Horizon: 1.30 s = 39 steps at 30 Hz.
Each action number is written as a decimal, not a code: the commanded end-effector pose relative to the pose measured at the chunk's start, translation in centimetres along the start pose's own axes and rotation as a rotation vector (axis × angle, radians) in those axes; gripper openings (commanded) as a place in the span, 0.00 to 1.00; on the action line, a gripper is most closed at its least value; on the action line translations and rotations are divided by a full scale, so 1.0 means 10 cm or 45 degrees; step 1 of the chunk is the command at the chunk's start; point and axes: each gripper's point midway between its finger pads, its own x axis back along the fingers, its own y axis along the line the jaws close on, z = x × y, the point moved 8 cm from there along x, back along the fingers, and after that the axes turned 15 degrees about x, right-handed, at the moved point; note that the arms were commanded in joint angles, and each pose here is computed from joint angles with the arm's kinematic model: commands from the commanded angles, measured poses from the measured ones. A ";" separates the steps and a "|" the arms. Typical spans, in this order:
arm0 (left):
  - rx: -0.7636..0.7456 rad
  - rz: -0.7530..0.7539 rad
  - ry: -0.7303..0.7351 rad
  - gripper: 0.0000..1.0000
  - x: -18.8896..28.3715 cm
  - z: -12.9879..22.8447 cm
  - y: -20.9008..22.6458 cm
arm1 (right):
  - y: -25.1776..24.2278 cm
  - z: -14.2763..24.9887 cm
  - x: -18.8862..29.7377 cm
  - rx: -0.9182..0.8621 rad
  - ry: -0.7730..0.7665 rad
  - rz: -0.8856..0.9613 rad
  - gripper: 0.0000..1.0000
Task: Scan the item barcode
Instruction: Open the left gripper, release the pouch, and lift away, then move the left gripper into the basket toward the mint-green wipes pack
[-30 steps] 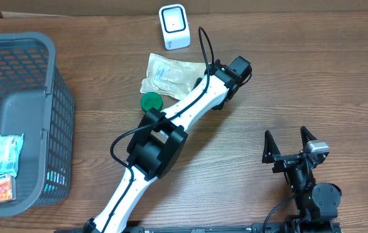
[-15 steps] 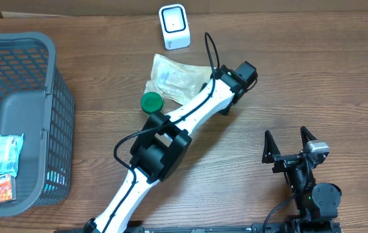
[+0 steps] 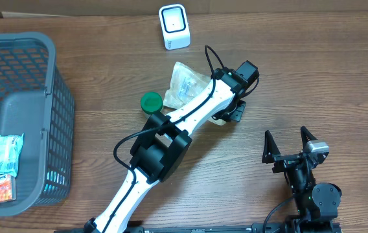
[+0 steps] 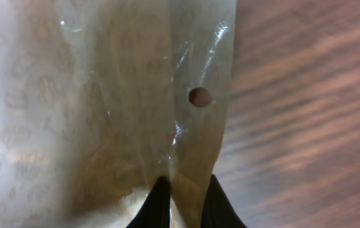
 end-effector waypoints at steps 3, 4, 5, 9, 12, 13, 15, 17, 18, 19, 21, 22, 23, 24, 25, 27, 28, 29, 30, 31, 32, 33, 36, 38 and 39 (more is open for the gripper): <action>-0.015 0.184 0.130 0.04 0.06 0.11 -0.14 | -0.02 0.03 0.00 0.001 0.001 0.023 1.00; -0.017 0.198 0.126 0.04 0.10 0.11 -0.15 | -0.02 0.03 0.00 0.001 0.001 0.023 1.00; -0.020 0.207 0.114 0.04 0.16 0.10 -0.16 | -0.02 0.03 0.00 0.001 0.001 0.023 1.00; -0.026 0.230 0.081 0.04 0.32 0.10 -0.18 | -0.02 0.03 0.00 0.001 0.001 0.023 1.00; -0.025 0.240 0.068 0.18 0.38 0.08 -0.18 | -0.02 0.03 0.00 0.001 0.001 0.023 1.00; -0.021 0.239 0.066 0.43 0.39 0.07 -0.17 | -0.02 0.03 0.00 0.001 0.001 0.023 1.00; -0.009 0.239 0.065 0.64 0.43 0.05 -0.13 | -0.02 0.03 0.00 0.001 0.001 0.023 1.00; 0.001 0.243 0.055 0.68 0.52 0.03 -0.09 | -0.02 0.03 0.00 0.001 0.001 0.023 1.00; 0.009 0.252 0.040 0.69 0.62 0.01 -0.07 | -0.02 0.03 0.00 0.001 0.001 0.023 1.00; 0.015 0.267 0.012 0.69 0.78 -0.03 -0.05 | -0.02 0.03 0.00 0.001 0.001 0.023 1.00; 0.029 0.279 -0.081 0.69 1.13 -0.10 0.02 | -0.02 0.03 0.00 0.001 0.001 0.023 1.00; 0.034 0.282 -0.131 0.69 1.31 -0.13 0.05 | -0.02 0.03 0.00 0.001 0.001 0.023 1.00; 0.043 0.281 -0.214 0.69 1.57 -0.16 0.10 | -0.02 0.03 0.00 0.001 0.001 0.023 1.00; 0.048 0.285 -0.256 0.71 1.71 -0.16 0.13 | -0.02 0.03 0.00 0.001 0.001 0.023 1.00; 0.060 0.292 -0.332 0.72 1.95 -0.17 0.19 | -0.02 0.03 0.00 0.001 0.001 0.023 1.00; 0.103 0.319 -0.488 0.75 2.46 -0.16 0.40 | -0.02 0.03 0.00 0.001 0.001 0.023 1.00; 0.121 0.323 -0.526 0.75 2.60 -0.15 0.49 | -0.02 0.03 0.00 0.001 0.001 0.023 1.00; 0.150 0.334 -0.565 0.75 2.79 -0.11 0.62 | -0.02 0.03 0.00 0.001 0.001 0.023 1.00; 0.167 0.336 -0.584 0.75 2.88 -0.09 0.70 | -0.02 0.03 0.00 0.001 0.001 0.023 1.00; 0.197 0.335 -0.608 0.74 3.02 -0.05 0.84 | -0.02 0.03 0.00 0.001 0.001 0.023 1.00; 0.223 0.330 -0.623 0.73 3.11 -0.02 0.94 | -0.02 0.03 0.00 0.001 0.001 0.023 1.00; 0.260 0.314 -0.650 0.73 3.24 0.03 1.09 | -0.02 0.03 0.00 0.001 0.001 0.023 1.00; 0.402 0.226 -0.766 0.70 3.62 0.23 1.58 | -0.02 0.03 0.00 0.001 0.001 0.023 1.00; 0.490 0.175 -0.843 0.70 3.85 0.39 1.84 | -0.02 0.03 0.00 0.001 0.001 0.023 1.00; 0.538 0.148 -0.881 0.70 3.95 0.48 1.98 | -0.02 0.03 0.00 0.001 0.001 0.023 1.00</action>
